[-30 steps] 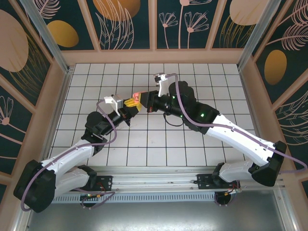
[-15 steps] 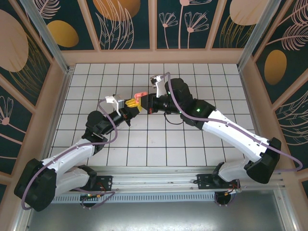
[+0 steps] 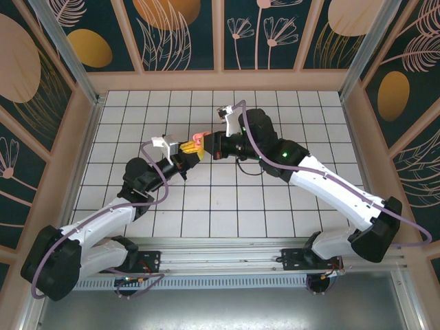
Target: Insert the wireless bluetooth earbuds into the charging case
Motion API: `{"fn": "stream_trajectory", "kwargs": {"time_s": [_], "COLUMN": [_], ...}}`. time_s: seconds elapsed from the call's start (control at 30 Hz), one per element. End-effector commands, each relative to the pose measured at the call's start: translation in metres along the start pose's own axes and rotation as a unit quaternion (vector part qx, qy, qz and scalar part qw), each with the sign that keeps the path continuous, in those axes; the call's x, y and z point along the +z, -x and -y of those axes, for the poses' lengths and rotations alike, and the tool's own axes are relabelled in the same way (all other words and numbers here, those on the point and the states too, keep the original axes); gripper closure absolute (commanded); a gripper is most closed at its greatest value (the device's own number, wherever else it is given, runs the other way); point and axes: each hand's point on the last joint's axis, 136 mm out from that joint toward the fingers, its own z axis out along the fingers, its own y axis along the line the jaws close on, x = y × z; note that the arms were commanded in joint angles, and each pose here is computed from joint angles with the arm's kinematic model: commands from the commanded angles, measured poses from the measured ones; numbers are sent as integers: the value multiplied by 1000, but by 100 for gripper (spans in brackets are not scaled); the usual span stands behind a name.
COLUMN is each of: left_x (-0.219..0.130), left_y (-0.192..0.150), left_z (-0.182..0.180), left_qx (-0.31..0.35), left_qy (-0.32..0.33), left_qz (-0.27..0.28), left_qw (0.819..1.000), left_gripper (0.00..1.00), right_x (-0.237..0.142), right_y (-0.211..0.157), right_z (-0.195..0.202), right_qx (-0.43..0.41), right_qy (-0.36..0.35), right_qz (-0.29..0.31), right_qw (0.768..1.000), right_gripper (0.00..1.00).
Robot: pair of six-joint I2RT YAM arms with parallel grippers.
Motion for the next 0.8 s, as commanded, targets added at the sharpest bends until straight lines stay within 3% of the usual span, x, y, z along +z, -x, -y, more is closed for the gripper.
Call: {"fn": "stream_trajectory", "kwargs": {"time_s": [0.0, 0.77], "left_x": [4, 5], "left_y": [17, 17], "left_z": [7, 7], "left_qx": [4, 5], "left_qy": [-17, -18], "left_qz": [21, 19], "left_qw": [1000, 1000], "left_gripper": [100, 100], "right_x": [5, 9], "right_y": [-3, -5], "right_z": [-2, 21], "right_qx": [-11, -6], "right_qy": [13, -33], "right_qz": [-9, -16], "right_qw": [1000, 999], "right_gripper": [100, 100]}}
